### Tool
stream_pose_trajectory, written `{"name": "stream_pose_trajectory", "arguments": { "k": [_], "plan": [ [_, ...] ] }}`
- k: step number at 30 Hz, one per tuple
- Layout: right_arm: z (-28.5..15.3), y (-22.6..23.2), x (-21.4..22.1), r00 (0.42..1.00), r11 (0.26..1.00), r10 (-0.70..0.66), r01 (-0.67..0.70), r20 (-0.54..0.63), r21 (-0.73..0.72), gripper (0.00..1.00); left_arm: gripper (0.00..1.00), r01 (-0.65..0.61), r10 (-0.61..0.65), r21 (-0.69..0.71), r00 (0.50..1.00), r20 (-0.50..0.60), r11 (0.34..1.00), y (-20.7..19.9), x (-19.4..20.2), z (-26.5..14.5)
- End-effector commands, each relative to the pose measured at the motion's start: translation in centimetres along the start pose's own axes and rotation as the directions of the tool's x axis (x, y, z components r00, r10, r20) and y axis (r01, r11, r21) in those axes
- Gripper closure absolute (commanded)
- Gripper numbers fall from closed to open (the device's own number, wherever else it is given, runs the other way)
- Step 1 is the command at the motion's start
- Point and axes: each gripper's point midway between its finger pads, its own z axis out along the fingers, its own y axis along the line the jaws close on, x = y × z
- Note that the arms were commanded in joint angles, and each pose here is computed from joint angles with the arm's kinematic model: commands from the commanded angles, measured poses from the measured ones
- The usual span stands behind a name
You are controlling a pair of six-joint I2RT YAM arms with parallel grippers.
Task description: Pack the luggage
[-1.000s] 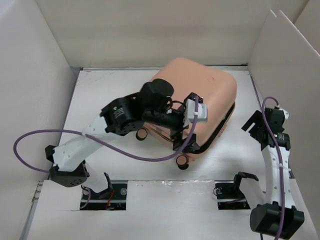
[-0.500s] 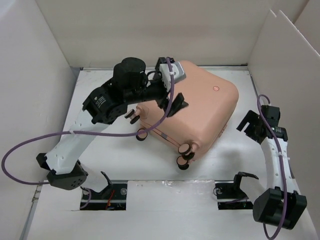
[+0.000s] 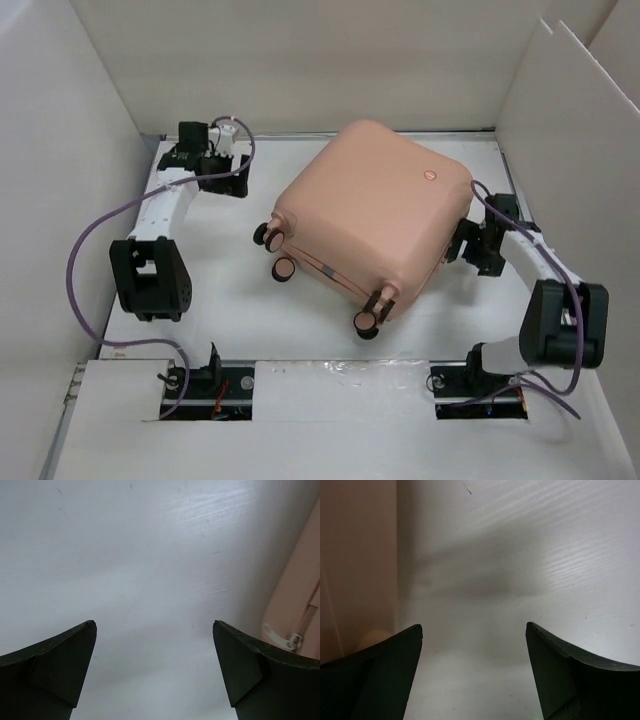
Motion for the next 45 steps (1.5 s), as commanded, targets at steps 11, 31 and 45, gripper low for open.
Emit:
{"name": "stream_pose_trajectory", "arguments": {
  "k": [11, 31, 45],
  "plan": [
    [-0.9, 25.4, -18.0, 0.826, 0.729, -0.439, 0.557, 0.353, -0.397, 0.14, 0.0, -0.185, 0.156, 0.288, 0.98, 0.121, 0.94, -8.4, 4.8, -0.2],
    [-12.1, 19.5, -23.1, 0.718, 0.717, -0.409, 0.635, 0.563, -0.289, 0.11, 0.0, -0.882, 0.816, 0.019, 0.443, 0.371, 0.47, -8.2, -4.8, -15.1],
    [-16.4, 14.1, -9.4, 0.734, 0.681, -0.393, 0.637, 0.553, -0.361, 0.08, 0.0, -0.872, 0.716, -0.1, -0.454, 0.53, -0.479, -22.8, 9.6, -15.7]
  ]
}}
